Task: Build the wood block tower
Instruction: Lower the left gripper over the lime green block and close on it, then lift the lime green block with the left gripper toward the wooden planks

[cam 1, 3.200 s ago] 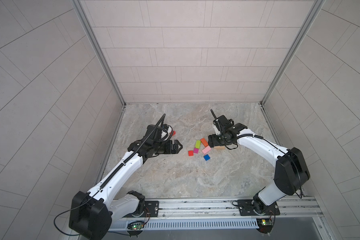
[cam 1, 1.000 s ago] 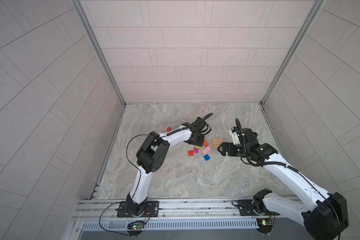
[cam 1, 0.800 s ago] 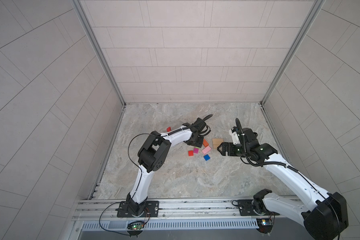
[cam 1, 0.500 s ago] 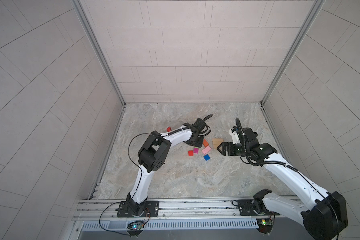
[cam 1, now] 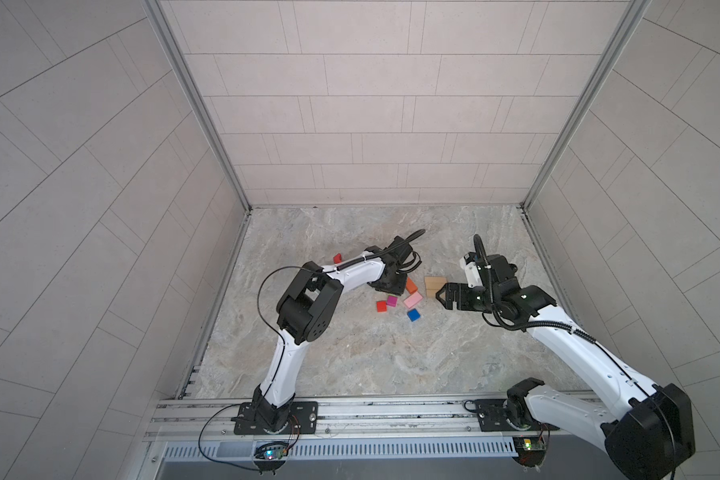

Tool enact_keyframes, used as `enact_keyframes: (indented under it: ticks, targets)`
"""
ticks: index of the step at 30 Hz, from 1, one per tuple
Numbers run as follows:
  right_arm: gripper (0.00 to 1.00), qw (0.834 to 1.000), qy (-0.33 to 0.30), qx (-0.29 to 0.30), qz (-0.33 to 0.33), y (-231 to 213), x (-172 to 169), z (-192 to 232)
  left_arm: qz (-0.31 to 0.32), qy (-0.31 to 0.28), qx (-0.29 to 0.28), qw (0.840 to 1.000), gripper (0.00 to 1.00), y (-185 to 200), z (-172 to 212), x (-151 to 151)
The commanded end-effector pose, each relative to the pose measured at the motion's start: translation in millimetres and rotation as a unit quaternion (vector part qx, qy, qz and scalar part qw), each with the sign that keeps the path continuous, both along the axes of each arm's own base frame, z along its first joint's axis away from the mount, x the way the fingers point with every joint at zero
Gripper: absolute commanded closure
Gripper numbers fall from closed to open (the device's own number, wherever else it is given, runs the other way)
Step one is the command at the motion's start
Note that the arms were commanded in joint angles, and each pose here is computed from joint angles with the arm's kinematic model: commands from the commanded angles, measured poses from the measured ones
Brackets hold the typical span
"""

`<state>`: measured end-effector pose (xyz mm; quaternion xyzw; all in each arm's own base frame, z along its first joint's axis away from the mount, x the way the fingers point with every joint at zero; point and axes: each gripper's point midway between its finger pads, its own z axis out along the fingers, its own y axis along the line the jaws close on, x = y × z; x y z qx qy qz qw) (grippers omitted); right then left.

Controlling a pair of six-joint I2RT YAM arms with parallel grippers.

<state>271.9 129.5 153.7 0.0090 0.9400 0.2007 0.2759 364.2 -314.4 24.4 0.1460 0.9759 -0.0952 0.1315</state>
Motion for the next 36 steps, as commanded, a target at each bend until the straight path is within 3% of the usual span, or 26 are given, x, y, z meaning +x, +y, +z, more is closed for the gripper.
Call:
enact_keyframes:
  ticks: [1, 8, 21, 30, 36]
  targets:
    - [0.02, 1.000, 0.003, -0.002, 0.003, -2, -3, -3, 0.000, 0.008, 0.008, 1.000, 0.57, -3, -5, -1]
    - [0.02, 1.000, 0.005, -0.006, -0.008, -7, -2, -5, -0.002, 0.007, -0.001, 1.000, 0.69, -6, 1, -1]
    - [0.02, 0.999, 0.007, -0.005, -0.034, -20, 0, -6, 0.012, 0.012, -0.076, 0.997, 0.69, -24, 35, -5]
    - [0.02, 0.999, 0.013, 0.007, -0.046, -27, 0, -5, 0.037, 0.016, -0.162, 0.986, 0.70, -44, 65, -7]
    - [0.02, 0.999, 0.012, 0.009, -0.052, -31, -1, -5, 0.056, 0.027, -0.249, 0.966, 0.70, -68, 82, -7]
